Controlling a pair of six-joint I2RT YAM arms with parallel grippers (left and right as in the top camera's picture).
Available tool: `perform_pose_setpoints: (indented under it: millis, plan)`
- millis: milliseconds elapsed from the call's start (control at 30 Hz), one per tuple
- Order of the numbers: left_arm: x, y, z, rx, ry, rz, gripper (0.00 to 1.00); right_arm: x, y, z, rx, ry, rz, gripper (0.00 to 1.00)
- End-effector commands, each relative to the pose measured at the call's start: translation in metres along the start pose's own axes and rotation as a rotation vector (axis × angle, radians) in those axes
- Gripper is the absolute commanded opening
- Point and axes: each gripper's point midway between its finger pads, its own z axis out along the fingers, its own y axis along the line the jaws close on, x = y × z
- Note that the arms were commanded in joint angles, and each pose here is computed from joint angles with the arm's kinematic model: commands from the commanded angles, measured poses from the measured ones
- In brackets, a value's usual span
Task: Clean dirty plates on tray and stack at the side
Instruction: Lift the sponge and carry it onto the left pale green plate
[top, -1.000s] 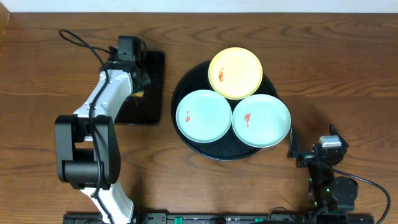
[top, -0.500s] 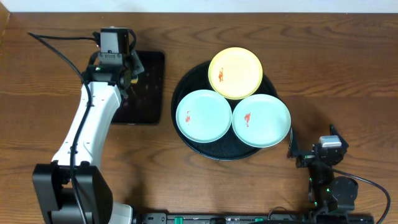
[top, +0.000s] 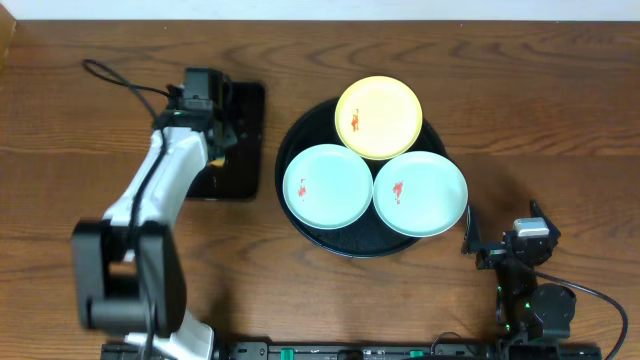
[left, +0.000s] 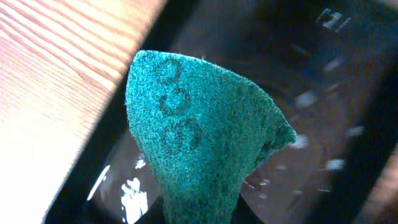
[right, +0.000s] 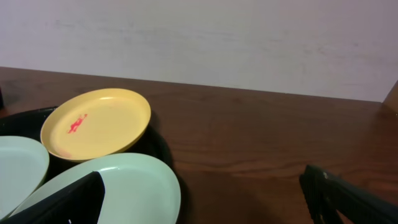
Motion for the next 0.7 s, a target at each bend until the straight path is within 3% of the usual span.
perform_pose_setpoints:
  millis: [0, 133, 300, 433, 567, 667]
  plan:
    - [-0.038, -0.001, -0.059, 0.080, -0.152, -0.102, 0.07, 0.002, -0.002, 0.000, 0.007, 0.005, -0.009, 0.99]
    - [-0.045, 0.001, -0.072, 0.090, -0.189, -0.112, 0.07, 0.002, -0.002, 0.000, 0.007, 0.005, -0.009, 0.99]
    - [-0.030, 0.021, -0.035, -0.068, -0.157, -0.084, 0.07, 0.002, -0.002, 0.000, 0.007, 0.005, -0.009, 0.99]
    - [-0.014, 0.022, -0.012, -0.105, -0.089, -0.056, 0.07, 0.002, -0.002, 0.000, 0.007, 0.005, -0.009, 0.99]
    - [-0.019, 0.021, -0.023, -0.090, -0.111, -0.064, 0.08, 0.002, -0.002, 0.000, 0.007, 0.005, -0.009, 0.99]
    - [-0.034, 0.016, -0.057, -0.008, -0.176, -0.093, 0.07, 0.002, -0.002, 0.000, 0.007, 0.005, -0.009, 0.99]
